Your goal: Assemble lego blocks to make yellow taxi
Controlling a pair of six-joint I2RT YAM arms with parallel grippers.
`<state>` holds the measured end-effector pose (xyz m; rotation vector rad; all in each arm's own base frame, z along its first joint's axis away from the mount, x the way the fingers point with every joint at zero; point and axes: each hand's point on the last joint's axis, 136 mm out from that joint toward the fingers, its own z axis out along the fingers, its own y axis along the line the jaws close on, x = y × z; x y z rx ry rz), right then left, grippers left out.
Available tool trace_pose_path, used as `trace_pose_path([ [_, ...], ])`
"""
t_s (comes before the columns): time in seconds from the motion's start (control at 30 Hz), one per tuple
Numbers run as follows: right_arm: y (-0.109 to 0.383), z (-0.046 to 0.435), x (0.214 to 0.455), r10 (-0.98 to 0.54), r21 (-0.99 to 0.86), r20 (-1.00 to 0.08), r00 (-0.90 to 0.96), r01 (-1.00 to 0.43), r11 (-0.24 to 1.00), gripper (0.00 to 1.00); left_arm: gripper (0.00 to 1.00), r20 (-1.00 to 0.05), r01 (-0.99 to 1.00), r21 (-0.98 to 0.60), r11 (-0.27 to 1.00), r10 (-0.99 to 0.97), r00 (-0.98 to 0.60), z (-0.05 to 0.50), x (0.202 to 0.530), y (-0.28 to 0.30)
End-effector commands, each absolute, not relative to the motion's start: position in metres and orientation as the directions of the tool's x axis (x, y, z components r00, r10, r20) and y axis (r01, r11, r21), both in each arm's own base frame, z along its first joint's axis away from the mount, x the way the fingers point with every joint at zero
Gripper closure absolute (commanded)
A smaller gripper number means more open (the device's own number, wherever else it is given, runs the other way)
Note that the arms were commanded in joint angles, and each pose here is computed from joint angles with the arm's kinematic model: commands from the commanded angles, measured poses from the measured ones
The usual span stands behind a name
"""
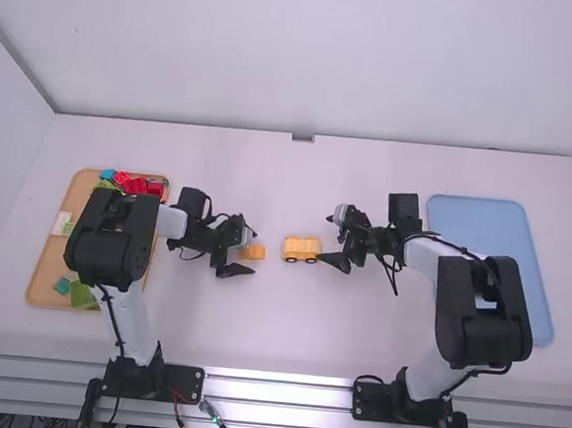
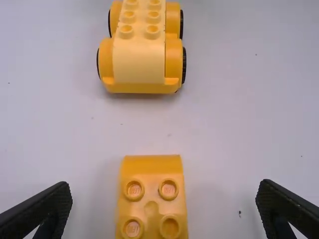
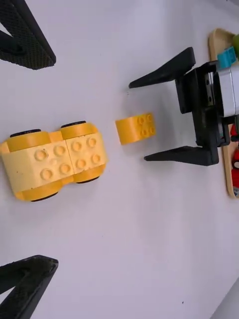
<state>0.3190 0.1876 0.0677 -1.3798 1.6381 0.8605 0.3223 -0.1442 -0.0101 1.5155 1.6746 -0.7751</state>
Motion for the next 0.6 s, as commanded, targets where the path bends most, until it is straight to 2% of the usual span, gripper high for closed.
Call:
trace_pose_path([
  [0.0, 0.1933, 0.0652, 0.3106, -0.414, 0.026, -0.907, -0.082, -0.99, 0.14, 0.01, 0.01, -0.837, 0.991, 0.035, 0.132, 0.545, -0.043, -0.0119, 0.3239, -0.1422],
  [0.23, 0.1954, 0.0651, 0.3094, -0.415, 0.025, -0.906, -0.079, -0.991, 0.134, 0.01, 0.01, -0.833, 0.989, 0.045, 0.141, 0.552, -0.041, -0.0141, 0.3263, -0.1412],
  [0.3, 0.1948, 0.0653, 0.3099, -0.414, 0.025, -0.907, -0.079, -0.99, 0.135, 0.01, 0.1, -0.821, 0.986, 0.03, 0.165, 0.567, -0.07, -0.0173, 0.3286, -0.1386],
  [0.33, 0.1949, 0.0654, 0.3098, -0.414, 0.025, -0.907, -0.079, -0.991, 0.135, 0.01, 0.11, -0.82, 0.986, 0.028, 0.167, 0.567, -0.073, -0.0174, 0.3286, -0.1385],
  [0.37, 0.1951, 0.0656, 0.3096, -0.412, 0.026, -0.908, -0.079, -0.991, 0.134, 0.01, 0.21, -0.82, 0.986, 0.027, 0.166, 0.568, -0.074, -0.0178, 0.3281, -0.1385],
  [0.47, 0.1947, 0.0651, 0.3099, -0.415, 0.025, -0.906, -0.08, -0.99, 0.136, 0.01, 0.38, -0.819, 0.986, 0.025, 0.166, 0.569, -0.075, -0.0191, 0.3279, -0.1383],
  [0.57, 0.1948, 0.0652, 0.3099, -0.415, 0.025, -0.907, -0.08, -0.99, 0.136, 0.01, 0.45, -0.819, 0.986, 0.023, 0.164, 0.569, -0.076, -0.0198, 0.3268, -0.1385],
])
